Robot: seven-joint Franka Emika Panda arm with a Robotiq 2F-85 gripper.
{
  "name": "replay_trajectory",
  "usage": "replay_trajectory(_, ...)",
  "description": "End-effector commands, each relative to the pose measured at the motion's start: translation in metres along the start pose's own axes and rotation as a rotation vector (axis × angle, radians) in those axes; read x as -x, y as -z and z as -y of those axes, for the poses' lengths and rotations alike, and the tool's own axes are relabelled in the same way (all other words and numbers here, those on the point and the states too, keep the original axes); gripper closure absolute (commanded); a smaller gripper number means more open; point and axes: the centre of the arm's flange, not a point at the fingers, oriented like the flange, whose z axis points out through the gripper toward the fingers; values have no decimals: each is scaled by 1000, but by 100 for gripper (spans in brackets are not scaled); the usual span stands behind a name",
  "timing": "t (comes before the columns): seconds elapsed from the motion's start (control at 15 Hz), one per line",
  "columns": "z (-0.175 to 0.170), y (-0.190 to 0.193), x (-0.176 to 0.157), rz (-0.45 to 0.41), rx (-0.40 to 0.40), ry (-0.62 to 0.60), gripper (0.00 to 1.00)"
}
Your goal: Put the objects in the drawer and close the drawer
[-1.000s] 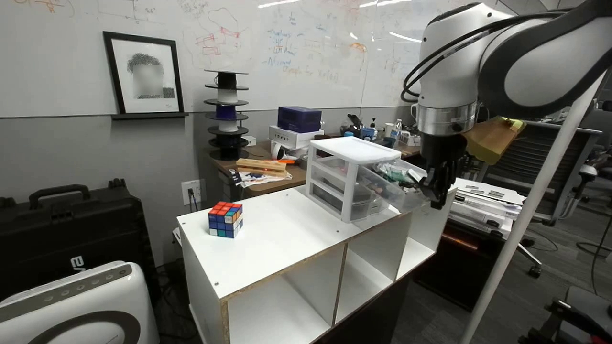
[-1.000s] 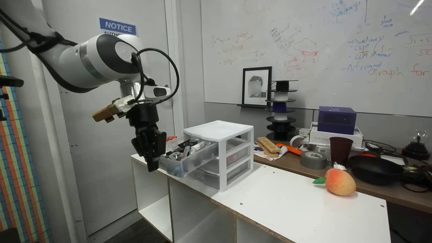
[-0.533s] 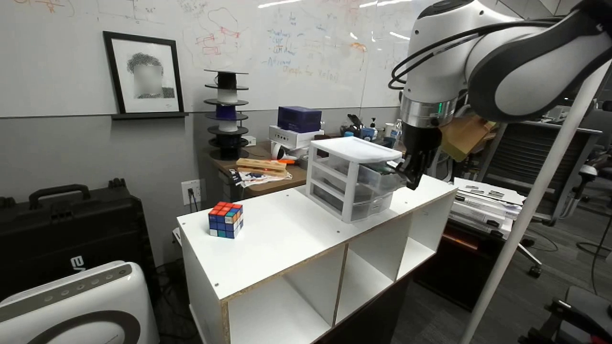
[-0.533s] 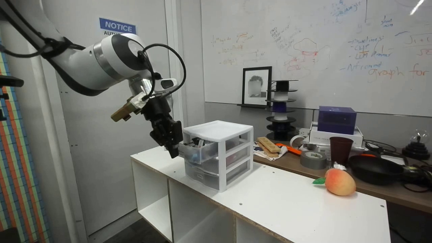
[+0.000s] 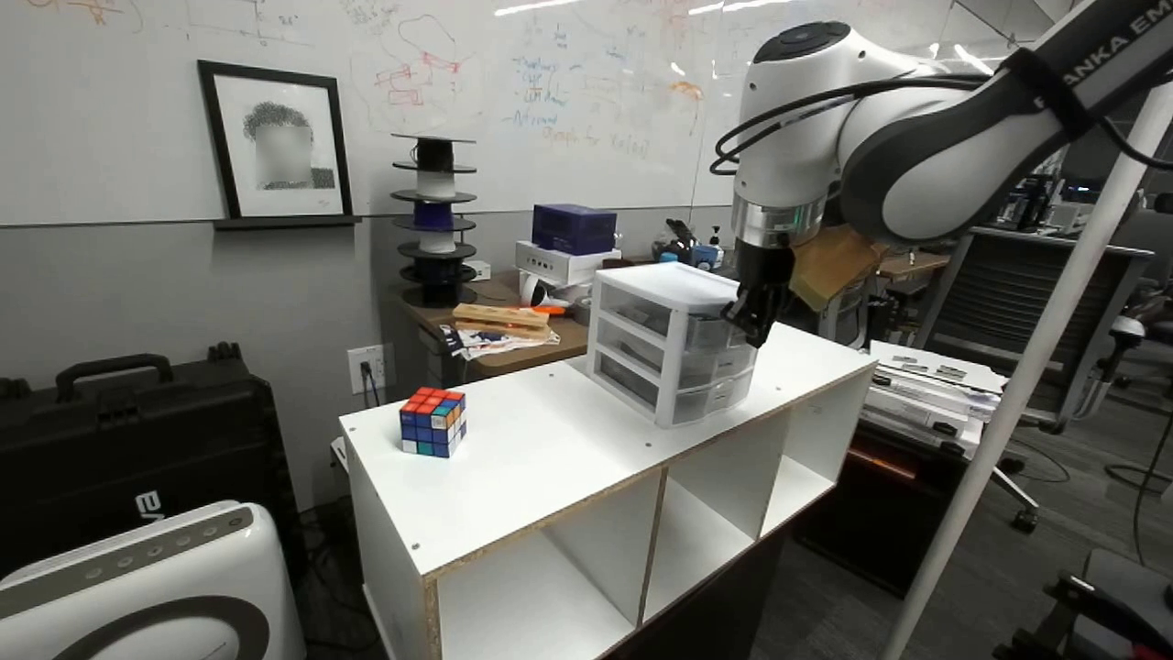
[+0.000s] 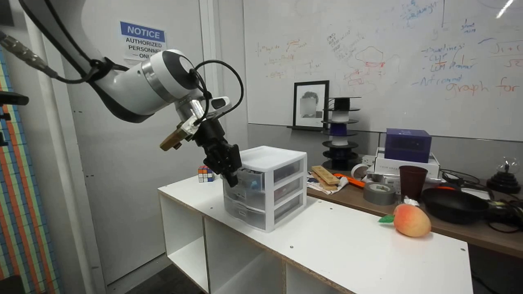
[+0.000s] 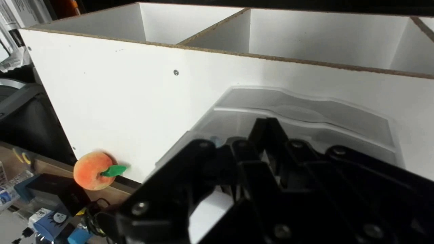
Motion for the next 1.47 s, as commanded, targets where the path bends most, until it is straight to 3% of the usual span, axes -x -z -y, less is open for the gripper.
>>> replay_trajectory(0.0,-4,-4,-39,-73,28,-49,95)
replay_trajectory(0.4,-8,7,-48,-65,2,-68,95)
replay_trajectory(0.6,-13,24,-30,83,-83,-34,95)
replay_trajectory(0.8,-28,63,-11,223,-221,27,95)
replay_trajectory(0.93,-41,95,1,260,-246,45,95)
replay_trajectory(1.4,-121,222,58,272,-193,118,94)
